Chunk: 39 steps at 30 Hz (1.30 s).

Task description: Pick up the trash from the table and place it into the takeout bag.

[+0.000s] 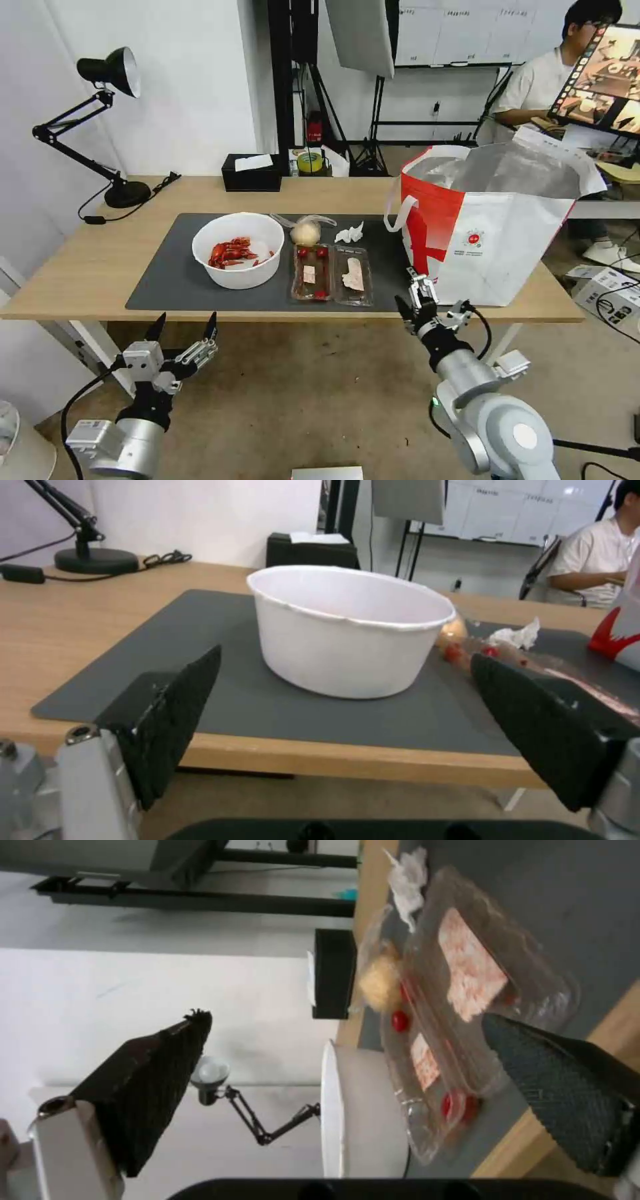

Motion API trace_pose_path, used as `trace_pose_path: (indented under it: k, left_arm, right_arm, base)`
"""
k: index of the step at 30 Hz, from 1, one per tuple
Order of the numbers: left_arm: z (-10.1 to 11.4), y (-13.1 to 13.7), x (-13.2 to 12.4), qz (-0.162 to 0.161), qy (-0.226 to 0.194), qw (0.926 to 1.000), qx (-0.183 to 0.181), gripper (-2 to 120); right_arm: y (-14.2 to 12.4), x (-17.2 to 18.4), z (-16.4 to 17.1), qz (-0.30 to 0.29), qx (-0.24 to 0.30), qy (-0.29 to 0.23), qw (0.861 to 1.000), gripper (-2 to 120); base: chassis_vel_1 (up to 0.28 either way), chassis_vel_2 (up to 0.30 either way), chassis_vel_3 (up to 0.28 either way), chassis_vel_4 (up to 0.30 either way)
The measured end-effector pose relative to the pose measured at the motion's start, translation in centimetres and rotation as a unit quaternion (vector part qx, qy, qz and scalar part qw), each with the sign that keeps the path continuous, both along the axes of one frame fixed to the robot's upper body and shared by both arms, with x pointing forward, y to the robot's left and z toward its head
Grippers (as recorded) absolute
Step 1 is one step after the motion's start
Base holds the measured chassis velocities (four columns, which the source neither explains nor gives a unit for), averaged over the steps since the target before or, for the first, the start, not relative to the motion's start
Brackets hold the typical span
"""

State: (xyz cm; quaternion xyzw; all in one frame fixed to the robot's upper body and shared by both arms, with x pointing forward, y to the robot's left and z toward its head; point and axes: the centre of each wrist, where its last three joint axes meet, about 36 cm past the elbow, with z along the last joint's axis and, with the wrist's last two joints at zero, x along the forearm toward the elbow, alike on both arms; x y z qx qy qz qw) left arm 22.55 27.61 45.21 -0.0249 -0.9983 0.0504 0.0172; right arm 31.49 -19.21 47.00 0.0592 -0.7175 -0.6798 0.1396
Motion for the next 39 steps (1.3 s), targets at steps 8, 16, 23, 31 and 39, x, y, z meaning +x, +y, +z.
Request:
trace_pose_path:
  k: [8,16,23,31,39]
  left_arm:
    - [-0.1,0.2,-0.1,0.003,0.000,1.0000,0.002,100]
    - [-0.2,0.4,-0.2,0.007,0.001,1.0000,0.001,100]
    - [-0.1,0.7,-0.2,0.012,0.001,0.9999,-0.003,100]
    - [0.1,0.7,-0.4,0.014,-0.004,0.9999,-0.004,100]
    - [0.1,0.6,-0.7,0.016,-0.005,0.9998,-0.006,100]
  right_arm:
    - [2.4,0.8,-1.9,0.005,0.025,0.029,0.999,100]
    - [4.2,1.9,-2.8,0.008,0.048,0.036,0.998,100]
    - [5.3,2.3,-2.9,0.015,0.054,0.041,0.998,100]
    - [6.3,2.3,-3.4,0.019,0.055,0.051,0.997,100]
    - [6.3,2.5,-3.3,0.017,0.057,0.049,0.997,100]
  base:
    - [0.000,0.000,0.000,0.000]
    - [0.000,0.000,0.000,0.000]
    - [0.000,0.000,0.000,0.000]
    - [0.000,0.000,0.000,0.000]
    - [0.000,0.000,0.000,0.000]
